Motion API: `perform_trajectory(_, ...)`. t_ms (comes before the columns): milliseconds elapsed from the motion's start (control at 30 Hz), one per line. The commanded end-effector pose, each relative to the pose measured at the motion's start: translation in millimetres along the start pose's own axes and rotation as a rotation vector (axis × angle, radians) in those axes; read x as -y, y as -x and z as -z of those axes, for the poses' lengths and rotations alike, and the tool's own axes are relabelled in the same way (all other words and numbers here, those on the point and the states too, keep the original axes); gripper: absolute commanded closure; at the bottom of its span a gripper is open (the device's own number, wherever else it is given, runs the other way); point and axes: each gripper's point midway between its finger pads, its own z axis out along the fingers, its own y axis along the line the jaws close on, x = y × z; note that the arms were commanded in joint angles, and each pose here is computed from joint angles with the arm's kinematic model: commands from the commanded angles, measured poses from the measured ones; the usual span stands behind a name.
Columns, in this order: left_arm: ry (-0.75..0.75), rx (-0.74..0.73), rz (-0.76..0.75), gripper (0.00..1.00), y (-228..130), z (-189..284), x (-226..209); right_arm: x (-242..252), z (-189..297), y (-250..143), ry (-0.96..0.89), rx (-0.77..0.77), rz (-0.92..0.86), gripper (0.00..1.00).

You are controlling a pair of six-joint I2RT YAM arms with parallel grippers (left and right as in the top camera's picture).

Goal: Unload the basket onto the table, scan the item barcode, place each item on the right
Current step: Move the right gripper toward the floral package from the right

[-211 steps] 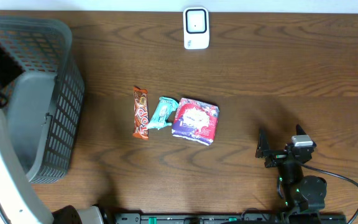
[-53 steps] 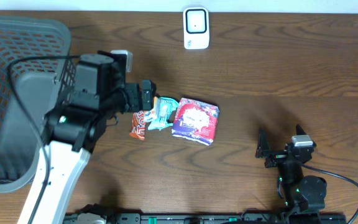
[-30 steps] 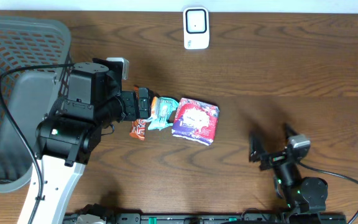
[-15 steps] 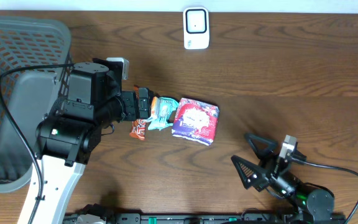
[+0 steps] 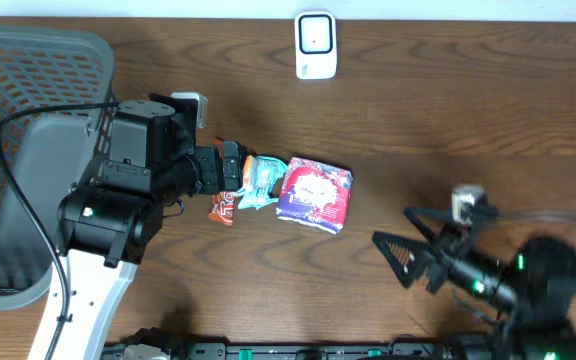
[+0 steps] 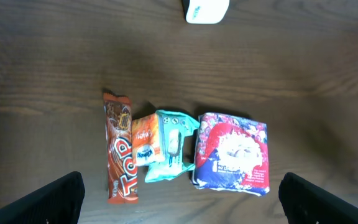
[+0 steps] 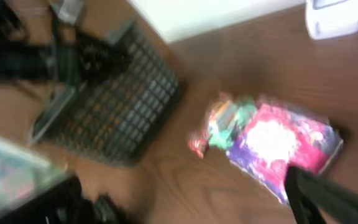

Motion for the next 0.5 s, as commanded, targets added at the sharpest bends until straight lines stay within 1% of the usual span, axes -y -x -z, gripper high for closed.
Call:
perform_trajectory(0,0.008,0.016,0.009,0.0,6,3,-1,7,-10,20,-0.067,-0.135,0.187,0.01)
perform_trajectory(33,0.008,0.016,0.009,0.0,6,3,-1,20,-14,21,-0.135,-0.214,0.144,0.01)
perform_trajectory(133,0.008,0.016,0.009,0.01,6,3,-1,43,-23,16,-0.244,-0.374,0.077,0.01)
perform_trajectory(200,0.008,0.016,0.009,0.01,6,3,-1,50,-35,12,-0.253,-0.463,0.023,0.01)
perform_trajectory(367,0.008,0.016,0.009,0.01,6,3,-1,67,-71,6,-0.235,-0.531,-0.188,0.01)
perform_trajectory(400,0.008,0.016,0.009,0.0,6,3,-1,73,-77,5,-0.242,-0.536,-0.2,0.01)
perform_trajectory(467,0.008,0.016,0.009,0.01,6,3,-1,91,-89,-1,-0.263,-0.558,-0.215,0.04)
